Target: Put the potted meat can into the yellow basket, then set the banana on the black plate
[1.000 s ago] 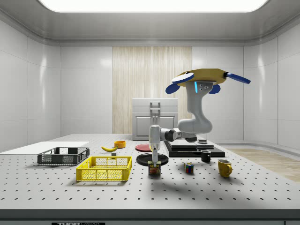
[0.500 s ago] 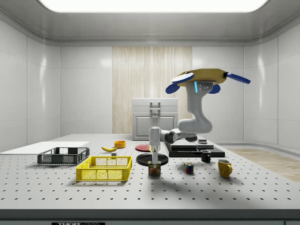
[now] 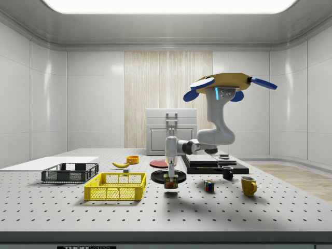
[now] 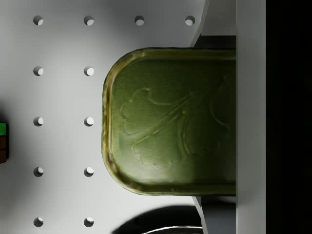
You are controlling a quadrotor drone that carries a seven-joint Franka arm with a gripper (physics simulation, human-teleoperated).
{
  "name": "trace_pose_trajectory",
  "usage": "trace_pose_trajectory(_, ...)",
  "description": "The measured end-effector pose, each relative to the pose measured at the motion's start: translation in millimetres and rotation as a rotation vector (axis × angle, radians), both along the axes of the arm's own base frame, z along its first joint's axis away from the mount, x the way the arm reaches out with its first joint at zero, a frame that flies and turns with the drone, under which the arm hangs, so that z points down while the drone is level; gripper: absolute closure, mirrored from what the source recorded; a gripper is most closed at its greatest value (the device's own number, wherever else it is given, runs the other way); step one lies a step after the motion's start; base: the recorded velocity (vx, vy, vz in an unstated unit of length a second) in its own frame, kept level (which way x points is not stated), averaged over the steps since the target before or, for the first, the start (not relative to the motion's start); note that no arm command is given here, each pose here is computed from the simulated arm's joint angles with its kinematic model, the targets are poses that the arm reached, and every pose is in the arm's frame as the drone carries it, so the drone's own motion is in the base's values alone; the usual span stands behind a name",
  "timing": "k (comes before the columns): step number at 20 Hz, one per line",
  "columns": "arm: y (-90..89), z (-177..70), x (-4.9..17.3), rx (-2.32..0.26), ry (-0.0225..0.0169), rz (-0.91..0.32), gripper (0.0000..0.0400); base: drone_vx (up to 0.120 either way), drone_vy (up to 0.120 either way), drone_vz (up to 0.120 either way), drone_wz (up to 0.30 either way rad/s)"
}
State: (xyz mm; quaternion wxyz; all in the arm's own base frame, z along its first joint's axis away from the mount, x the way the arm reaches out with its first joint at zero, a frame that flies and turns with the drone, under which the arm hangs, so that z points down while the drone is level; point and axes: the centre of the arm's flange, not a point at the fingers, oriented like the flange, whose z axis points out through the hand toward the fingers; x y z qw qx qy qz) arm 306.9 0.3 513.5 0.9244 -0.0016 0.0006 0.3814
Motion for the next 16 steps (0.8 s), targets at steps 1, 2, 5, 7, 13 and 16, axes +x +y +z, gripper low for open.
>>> trace_pose_trajectory(1, 0.0, -2.3, 0.0, 0.0, 0.0001, 0.0, 0.0112, 0.0, 0.0, 0.12, 0.0)
trace_pose_trajectory(2, 0.0, -4.3, 0.0, 0.0, 0.0001, -0.001, 0.0112, 0.0, 0.0, 0.12, 0.0)
trace_pose_trajectory(5, -0.1, -8.3, 0.0, -0.001, 0.0003, -0.001, 0.0112, 0.04, 0.0, 0.12, 0.0)
trace_pose_trajectory(7, -0.1, -9.8, 0.0, -0.001, 0.0003, -0.002, 0.0112, 0.12, 0.0, 0.12, 0.0)
trace_pose_trajectory(13, -0.2, -11.9, 0.0, -0.001, 0.0003, -0.003, 0.0112, 0.12, 0.0, 0.067, 0.0)
trace_pose_trajectory(16, -0.2, -12.3, 0.0, -0.001, 0.0003, -0.004, 0.0113, 0.12, 0.0, 0.0, 0.0)
